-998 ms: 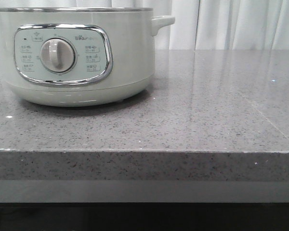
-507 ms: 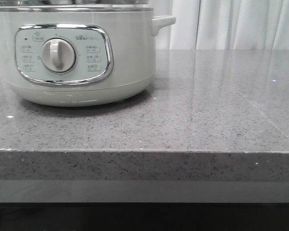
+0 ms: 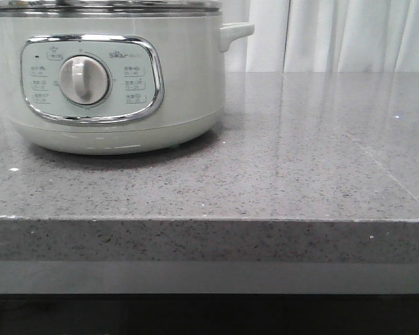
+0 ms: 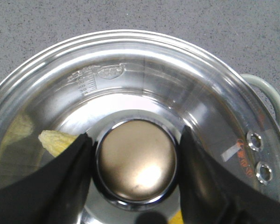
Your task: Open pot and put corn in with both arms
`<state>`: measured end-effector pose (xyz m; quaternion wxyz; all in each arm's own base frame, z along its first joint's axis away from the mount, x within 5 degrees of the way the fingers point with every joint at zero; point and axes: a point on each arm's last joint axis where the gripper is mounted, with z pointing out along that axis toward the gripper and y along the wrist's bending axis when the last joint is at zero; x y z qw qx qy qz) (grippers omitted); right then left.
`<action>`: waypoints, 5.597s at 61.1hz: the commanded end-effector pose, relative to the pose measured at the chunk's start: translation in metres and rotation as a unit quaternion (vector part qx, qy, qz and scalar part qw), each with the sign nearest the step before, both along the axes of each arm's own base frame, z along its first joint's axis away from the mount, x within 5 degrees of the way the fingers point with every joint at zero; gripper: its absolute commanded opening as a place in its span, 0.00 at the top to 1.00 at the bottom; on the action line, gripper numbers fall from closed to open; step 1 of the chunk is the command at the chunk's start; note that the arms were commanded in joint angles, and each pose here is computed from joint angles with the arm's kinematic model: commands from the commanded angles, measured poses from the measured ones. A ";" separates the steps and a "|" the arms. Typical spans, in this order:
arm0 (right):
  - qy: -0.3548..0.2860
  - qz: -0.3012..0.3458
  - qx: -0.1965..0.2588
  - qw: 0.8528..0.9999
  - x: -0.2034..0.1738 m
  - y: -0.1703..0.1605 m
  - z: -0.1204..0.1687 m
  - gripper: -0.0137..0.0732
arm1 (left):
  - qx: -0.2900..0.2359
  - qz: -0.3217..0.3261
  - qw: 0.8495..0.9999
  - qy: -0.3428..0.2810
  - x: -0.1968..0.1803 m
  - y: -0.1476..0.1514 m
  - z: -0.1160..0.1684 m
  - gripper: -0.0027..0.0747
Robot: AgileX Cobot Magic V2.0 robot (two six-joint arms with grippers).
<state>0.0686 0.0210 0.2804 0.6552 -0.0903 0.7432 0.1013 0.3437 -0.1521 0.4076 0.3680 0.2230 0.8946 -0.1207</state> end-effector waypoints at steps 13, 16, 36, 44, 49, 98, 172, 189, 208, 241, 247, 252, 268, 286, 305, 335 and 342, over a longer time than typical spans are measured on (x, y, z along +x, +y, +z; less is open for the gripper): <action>-0.044 -0.011 0.008 0.999 0.001 -0.002 0.015 0.92 | -0.031 -0.005 0.997 -0.066 -0.013 0.004 0.036 0.67; -0.044 -0.011 0.008 0.999 0.001 -0.002 0.015 0.92 | -0.031 -0.006 0.997 -0.068 -0.013 0.004 0.036 0.62; -0.044 -0.011 0.008 0.999 0.001 -0.002 0.015 0.92 | -0.040 -0.003 0.994 -0.102 -0.026 0.010 0.055 0.37; -0.044 -0.011 0.008 0.999 0.001 -0.002 0.015 0.92 | -0.050 -0.003 0.991 -0.124 -0.040 0.016 0.071 0.37; -0.044 -0.011 0.008 0.999 0.001 -0.002 0.015 0.92 | -0.051 -0.004 0.990 -0.129 -0.049 0.019 0.077 0.38; -0.044 -0.011 0.008 0.999 0.001 -0.002 0.015 0.92 | -0.107 0.032 0.955 -0.273 -0.186 0.082 0.014 0.99; -0.044 -0.011 0.008 0.999 0.001 -0.002 0.015 0.92 | -0.191 0.041 0.884 -0.425 -0.330 0.141 -0.098 0.99; -0.044 -0.011 0.008 0.999 0.001 -0.002 0.015 0.92 | -0.184 0.115 0.878 -0.427 -0.320 0.143 -0.114 0.99; -0.044 -0.011 0.008 0.999 0.001 -0.002 0.015 0.92 | -0.140 0.256 0.877 -0.382 -0.296 0.151 -0.174 0.99; -0.044 -0.011 0.008 0.999 0.001 -0.002 0.015 0.92 | -0.105 0.271 0.890 -0.350 -0.289 0.153 -0.207 0.99; -0.044 -0.011 0.008 0.999 0.001 -0.002 0.015 0.92 | -0.105 0.271 0.890 -0.350 -0.289 0.153 -0.207 0.99; -0.044 -0.011 0.008 0.999 0.001 -0.002 0.015 0.92 | -0.105 0.271 0.890 -0.350 -0.289 0.153 -0.207 0.99; -0.044 -0.011 0.008 0.999 0.001 -0.002 0.015 0.92 | -0.105 0.271 0.891 -0.349 -0.289 0.153 -0.207 0.99; -0.044 -0.011 0.008 0.999 0.001 -0.002 0.015 0.92 | -0.105 0.271 0.891 -0.349 -0.289 0.153 -0.207 0.99; -0.044 -0.012 0.008 0.999 0.001 -0.002 0.016 0.92 | -0.105 0.271 0.891 -0.349 -0.289 0.153 -0.207 0.99; -0.070 -0.127 -0.004 0.989 -0.012 -0.019 -0.064 0.92 | -0.105 0.271 0.891 -0.349 -0.289 0.153 -0.207 0.99; -0.065 -0.131 -0.004 0.989 -0.013 -0.020 -0.083 0.92 | -0.105 0.271 0.891 -0.349 -0.289 0.153 -0.207 0.99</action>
